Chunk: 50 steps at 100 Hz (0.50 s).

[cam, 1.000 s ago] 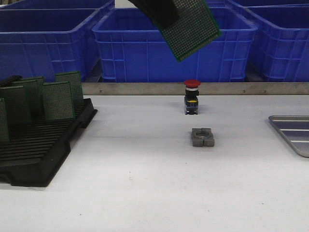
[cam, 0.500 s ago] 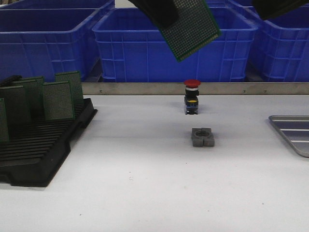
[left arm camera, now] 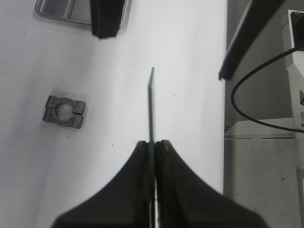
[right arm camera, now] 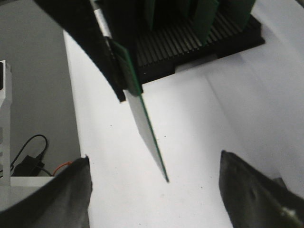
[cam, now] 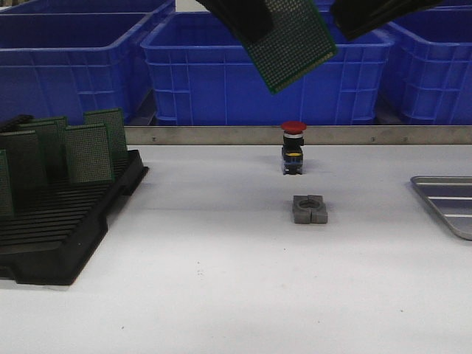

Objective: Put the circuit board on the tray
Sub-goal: 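Grasp the board's edge with the right gripper and release the left gripper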

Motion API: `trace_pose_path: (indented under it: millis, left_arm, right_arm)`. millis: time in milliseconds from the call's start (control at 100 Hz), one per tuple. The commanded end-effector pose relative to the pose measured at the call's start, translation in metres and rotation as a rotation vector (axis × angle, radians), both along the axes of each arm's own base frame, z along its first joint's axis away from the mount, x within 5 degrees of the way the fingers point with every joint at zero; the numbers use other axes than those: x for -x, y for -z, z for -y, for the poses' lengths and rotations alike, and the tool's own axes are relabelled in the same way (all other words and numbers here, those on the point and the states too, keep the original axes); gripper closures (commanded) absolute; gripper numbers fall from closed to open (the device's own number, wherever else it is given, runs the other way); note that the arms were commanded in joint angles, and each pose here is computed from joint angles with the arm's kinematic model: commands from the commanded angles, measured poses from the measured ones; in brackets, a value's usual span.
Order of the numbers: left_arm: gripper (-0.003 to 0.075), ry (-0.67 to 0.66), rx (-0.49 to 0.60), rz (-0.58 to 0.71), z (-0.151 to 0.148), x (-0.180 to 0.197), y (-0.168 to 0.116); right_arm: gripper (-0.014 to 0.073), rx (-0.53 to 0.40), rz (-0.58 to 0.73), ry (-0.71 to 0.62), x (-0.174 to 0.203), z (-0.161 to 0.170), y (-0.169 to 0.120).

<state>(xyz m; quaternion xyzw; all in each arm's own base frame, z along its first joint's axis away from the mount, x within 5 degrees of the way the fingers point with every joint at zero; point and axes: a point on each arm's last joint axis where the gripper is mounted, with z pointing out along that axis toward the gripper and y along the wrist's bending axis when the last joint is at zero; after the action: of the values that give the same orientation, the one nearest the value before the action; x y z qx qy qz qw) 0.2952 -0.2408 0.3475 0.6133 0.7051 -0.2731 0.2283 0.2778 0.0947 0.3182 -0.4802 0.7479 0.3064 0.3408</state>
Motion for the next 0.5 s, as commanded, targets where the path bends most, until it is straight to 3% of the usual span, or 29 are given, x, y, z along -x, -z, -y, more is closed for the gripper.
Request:
trace_pose_path:
  millis: [0,270,490]
  left_arm:
    - [0.0738,0.027,0.079,0.005,-0.002,0.017,-0.030]
    - [0.0738,0.041,0.079,0.004,0.002,0.021,-0.030]
    - [0.0738,0.041,0.079,0.004,0.002,0.021,-0.030]
  right_arm:
    - [0.0022,-0.067,0.063,-0.024,0.002,-0.011,-0.018]
    - [0.0067,-0.064,0.048,-0.047,-0.002,-0.028,-0.008]
    - [0.0323,-0.067,0.048,-0.045,-0.003,-0.028,-0.009]
